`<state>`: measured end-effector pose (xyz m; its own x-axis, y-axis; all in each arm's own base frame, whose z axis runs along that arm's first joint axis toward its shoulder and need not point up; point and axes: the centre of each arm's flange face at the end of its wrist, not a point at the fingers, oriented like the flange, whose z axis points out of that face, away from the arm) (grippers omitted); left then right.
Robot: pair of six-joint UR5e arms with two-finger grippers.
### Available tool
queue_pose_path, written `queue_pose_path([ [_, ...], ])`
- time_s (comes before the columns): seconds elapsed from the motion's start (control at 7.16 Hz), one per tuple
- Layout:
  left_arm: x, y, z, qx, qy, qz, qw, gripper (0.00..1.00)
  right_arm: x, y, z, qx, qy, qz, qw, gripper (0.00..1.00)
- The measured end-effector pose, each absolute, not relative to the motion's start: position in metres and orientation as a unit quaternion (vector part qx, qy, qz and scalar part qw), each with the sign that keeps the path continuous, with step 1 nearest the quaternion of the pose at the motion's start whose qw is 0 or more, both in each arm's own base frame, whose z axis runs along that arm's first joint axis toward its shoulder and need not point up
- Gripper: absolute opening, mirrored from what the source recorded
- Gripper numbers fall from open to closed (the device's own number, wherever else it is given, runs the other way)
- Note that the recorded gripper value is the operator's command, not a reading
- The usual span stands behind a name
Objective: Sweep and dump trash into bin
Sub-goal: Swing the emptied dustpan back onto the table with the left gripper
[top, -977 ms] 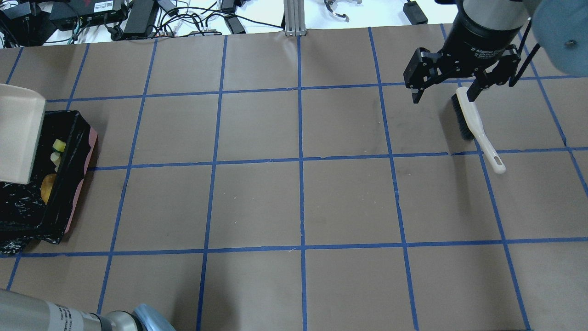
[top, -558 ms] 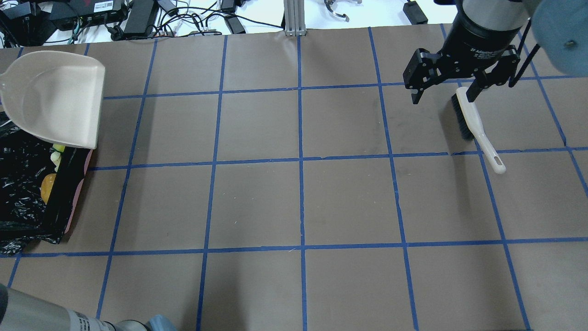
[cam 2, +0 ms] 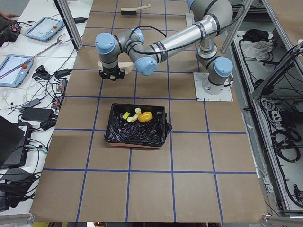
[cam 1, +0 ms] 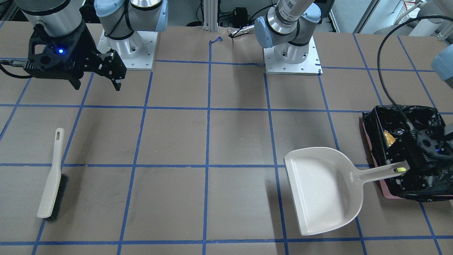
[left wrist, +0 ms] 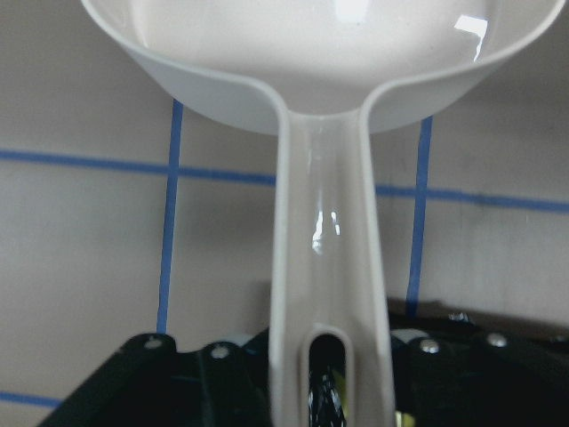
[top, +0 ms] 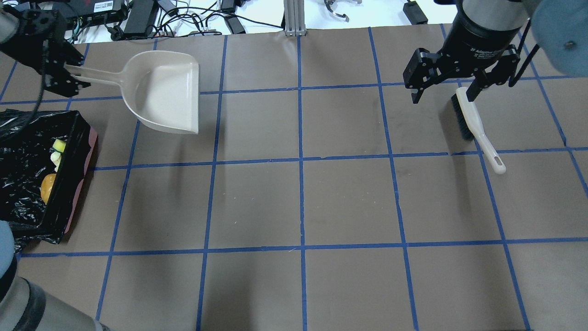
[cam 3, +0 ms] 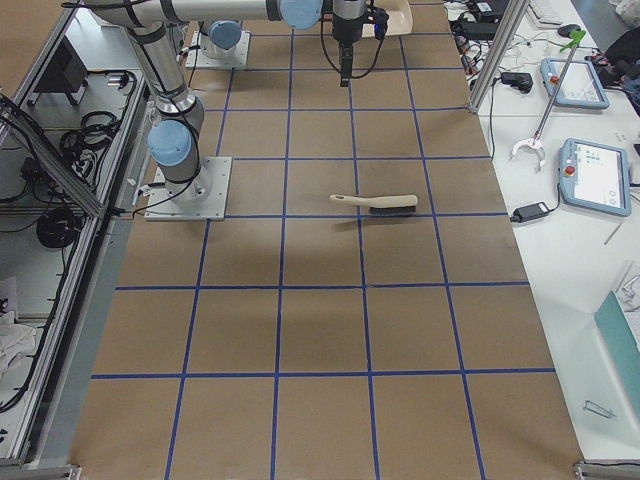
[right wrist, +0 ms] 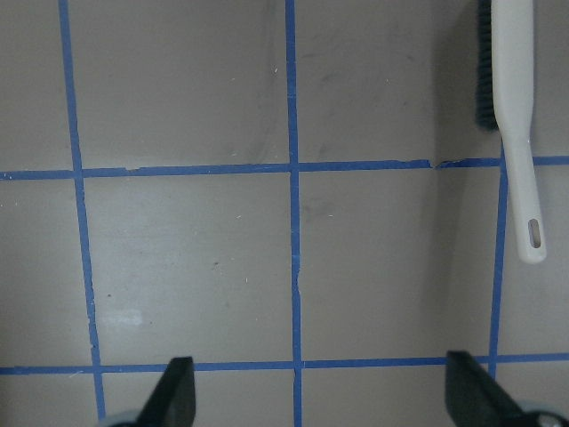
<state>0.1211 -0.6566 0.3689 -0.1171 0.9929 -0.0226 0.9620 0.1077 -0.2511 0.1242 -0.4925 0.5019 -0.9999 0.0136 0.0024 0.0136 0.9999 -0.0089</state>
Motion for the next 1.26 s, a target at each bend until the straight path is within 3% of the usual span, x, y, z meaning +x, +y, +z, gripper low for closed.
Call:
queue_pose_path([
  [0.56,0.052,-0.699,0.286,-0.65,-0.742,0.121,0.115,0.0,0.124,-0.498,0.509,-0.007,-0.999,0.034,0.0,1.0],
  [1.26,0.046,-0.711,0.262,-0.681,-0.713,0.131,0.102,0.0,0.124,-0.498,0.509,-0.008,-0.999,0.036,0.0,1.0],
])
